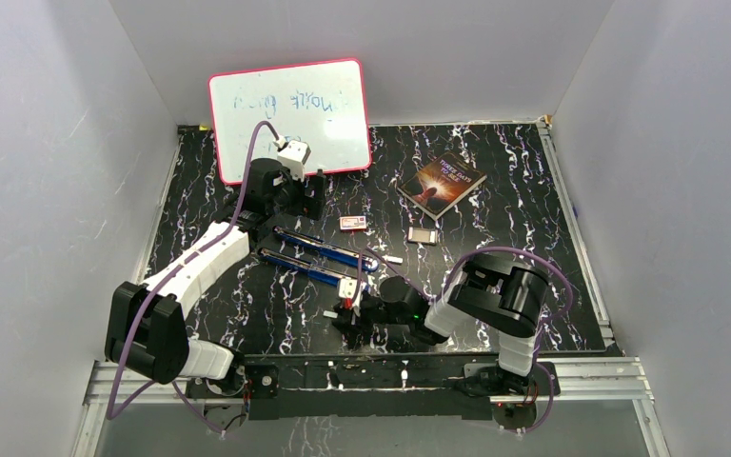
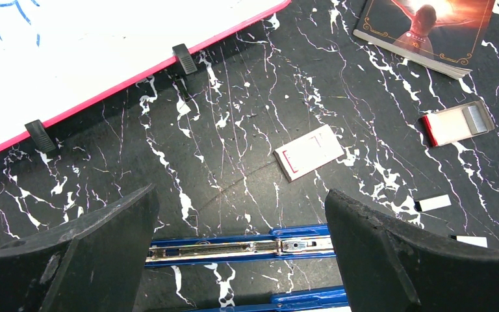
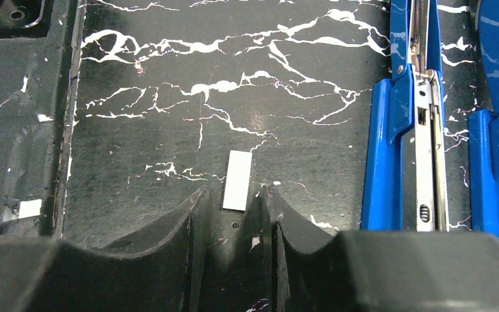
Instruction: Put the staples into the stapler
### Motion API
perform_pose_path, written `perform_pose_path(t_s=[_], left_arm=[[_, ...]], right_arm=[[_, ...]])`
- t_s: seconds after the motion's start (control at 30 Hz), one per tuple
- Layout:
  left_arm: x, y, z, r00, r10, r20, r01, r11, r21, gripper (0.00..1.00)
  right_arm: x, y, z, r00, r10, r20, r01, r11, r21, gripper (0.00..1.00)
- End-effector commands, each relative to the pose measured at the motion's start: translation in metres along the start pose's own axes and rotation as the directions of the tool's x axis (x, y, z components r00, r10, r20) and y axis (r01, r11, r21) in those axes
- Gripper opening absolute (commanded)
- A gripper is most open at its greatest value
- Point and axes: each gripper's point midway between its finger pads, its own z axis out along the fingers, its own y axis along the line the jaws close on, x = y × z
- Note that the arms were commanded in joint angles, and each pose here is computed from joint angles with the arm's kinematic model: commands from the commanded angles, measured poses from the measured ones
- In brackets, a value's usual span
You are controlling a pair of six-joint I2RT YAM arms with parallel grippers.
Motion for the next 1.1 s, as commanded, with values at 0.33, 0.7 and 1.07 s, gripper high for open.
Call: perform_pose_path(t_s=[0.33, 0.7, 1.07], left_arm=[[-0.008, 0.005, -0.006, 1.000, 0.009, 0.027, -0.008, 1.000, -0.020, 0.98], [-0.009, 0.007, -0.008, 1.000, 0.009, 0.030, -0.008, 1.000, -0.026, 0.98], [-0.008, 0.007, -0.007, 1.000, 0.011, 0.028, -0.011, 1.000, -0.026, 0.98]], right_arm=[[0.033, 0.001, -0.002, 0.993, -0.006, -0.117, 0.006, 1.000, 0.006, 0.31], [0.038, -0.002, -0.001, 0.990, -0.013, -0.143, 0.015, 1.000, 0.014, 0.18], [0.035, -0.004, 0.001, 0.989, -0.024, -0.144, 0.027, 1.000, 0.015, 0.00]])
